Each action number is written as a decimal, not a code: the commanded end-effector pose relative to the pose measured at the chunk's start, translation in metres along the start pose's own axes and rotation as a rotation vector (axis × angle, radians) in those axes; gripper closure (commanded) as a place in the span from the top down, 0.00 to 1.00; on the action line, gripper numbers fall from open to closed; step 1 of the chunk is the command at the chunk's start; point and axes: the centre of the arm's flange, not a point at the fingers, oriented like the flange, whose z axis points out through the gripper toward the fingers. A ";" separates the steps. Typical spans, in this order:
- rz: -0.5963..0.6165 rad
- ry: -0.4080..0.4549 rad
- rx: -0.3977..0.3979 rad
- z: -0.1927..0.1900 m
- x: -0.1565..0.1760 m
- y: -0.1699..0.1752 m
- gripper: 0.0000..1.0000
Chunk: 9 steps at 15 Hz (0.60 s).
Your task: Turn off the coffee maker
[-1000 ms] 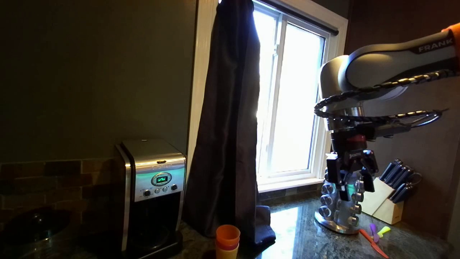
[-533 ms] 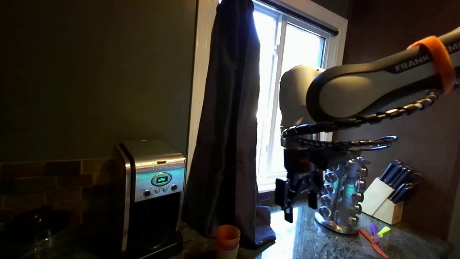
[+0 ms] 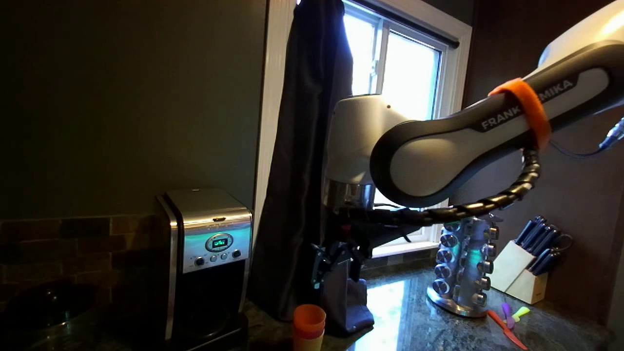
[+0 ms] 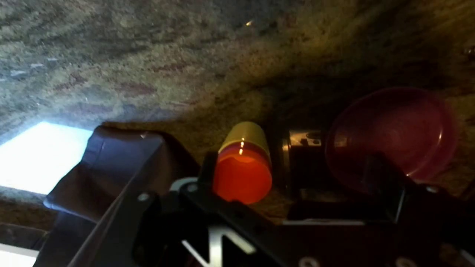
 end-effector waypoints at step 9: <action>-0.123 0.022 0.038 0.041 0.056 -0.073 1.00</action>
